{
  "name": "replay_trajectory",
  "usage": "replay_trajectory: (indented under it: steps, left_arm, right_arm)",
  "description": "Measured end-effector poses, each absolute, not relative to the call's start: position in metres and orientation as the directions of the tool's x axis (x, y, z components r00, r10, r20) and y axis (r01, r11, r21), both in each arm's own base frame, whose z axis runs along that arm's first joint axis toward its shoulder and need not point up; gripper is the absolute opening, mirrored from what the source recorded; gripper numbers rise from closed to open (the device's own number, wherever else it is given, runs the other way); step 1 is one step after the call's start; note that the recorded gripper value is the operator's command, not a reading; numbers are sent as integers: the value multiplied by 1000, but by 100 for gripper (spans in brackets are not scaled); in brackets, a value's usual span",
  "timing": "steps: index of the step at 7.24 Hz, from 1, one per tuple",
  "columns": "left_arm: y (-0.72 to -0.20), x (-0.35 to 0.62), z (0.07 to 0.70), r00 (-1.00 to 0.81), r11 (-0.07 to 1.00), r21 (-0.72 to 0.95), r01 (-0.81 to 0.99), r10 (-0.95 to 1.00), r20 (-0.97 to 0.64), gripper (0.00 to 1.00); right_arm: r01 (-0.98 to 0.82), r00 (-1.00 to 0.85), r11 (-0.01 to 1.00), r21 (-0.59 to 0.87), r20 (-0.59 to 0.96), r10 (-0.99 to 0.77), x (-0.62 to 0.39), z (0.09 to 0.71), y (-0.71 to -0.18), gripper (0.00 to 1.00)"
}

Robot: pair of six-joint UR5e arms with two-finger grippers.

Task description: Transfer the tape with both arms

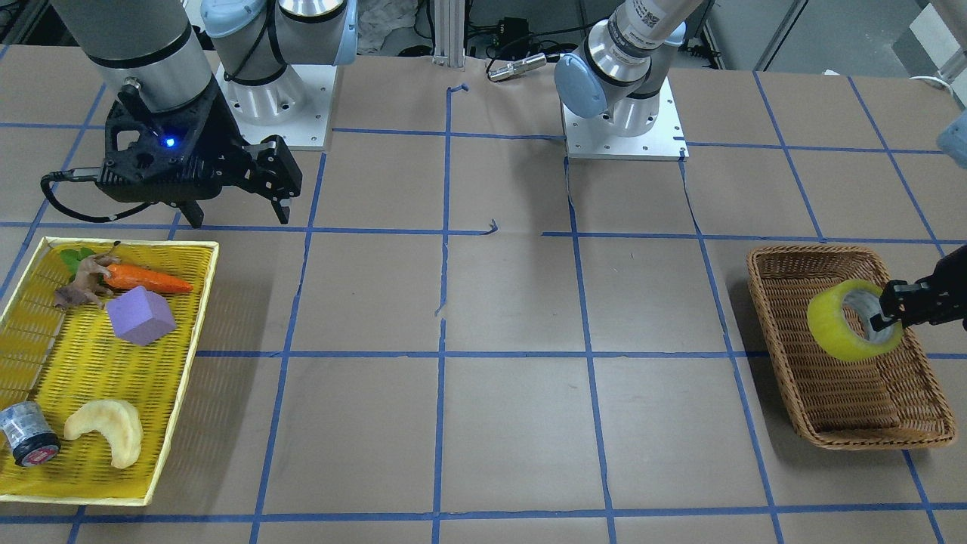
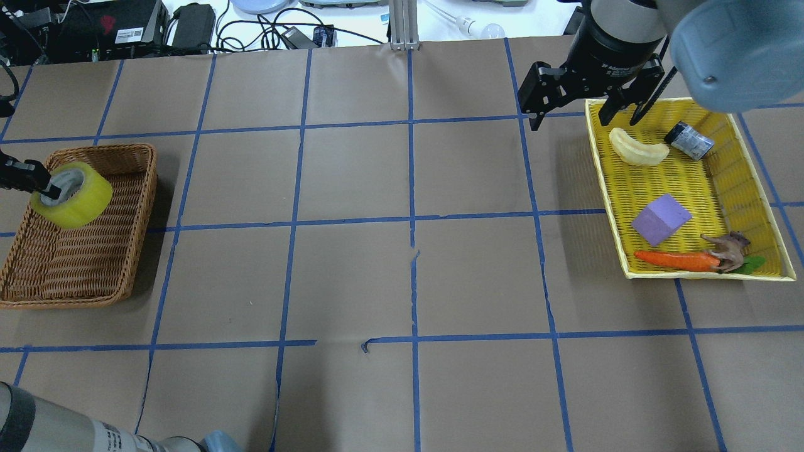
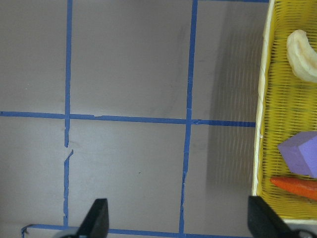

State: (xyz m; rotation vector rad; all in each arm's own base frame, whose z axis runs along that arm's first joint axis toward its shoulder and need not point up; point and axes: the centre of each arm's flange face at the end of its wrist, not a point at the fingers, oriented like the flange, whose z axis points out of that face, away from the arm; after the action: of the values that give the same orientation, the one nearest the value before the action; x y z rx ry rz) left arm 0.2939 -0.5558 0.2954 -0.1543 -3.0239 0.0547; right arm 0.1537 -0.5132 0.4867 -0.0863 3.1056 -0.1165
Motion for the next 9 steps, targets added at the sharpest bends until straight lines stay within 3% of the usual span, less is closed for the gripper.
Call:
replay_trajectory:
  steps: [2,3,4,5,7,9]
  left_arm:
    - [-558,306,262,-987,993,-21,116,118,113,0]
    - [-558,311,251,-987,992,-2,123,123,103,49]
    - [-559,313,243,-987,992,11,126,125,100,88]
    - [-559,314,239,-988,992,18,124,121,98,99]
    - [-558,311,257,-993,995,28,98,96,75,100]
    - [-562,279,319,-999,999,45,-15,-16,36,100]
  right_arm:
    - [-55,-998,995,-78,-31,-58,154,487,-513,100]
    - [-55,-998,995,-79,-31,-58,154,488,-513,100]
    - [-55,-998,995,-80,-32,-58,154,488,-514,100]
    - [-55,-998,995,-80,-32,-58,154,488,-514,100]
    - [-55,-998,995,-79,-32,-58,154,488,-513,100]
    - [-55,-998,995,-79,-32,-58,154,487,-513,100]
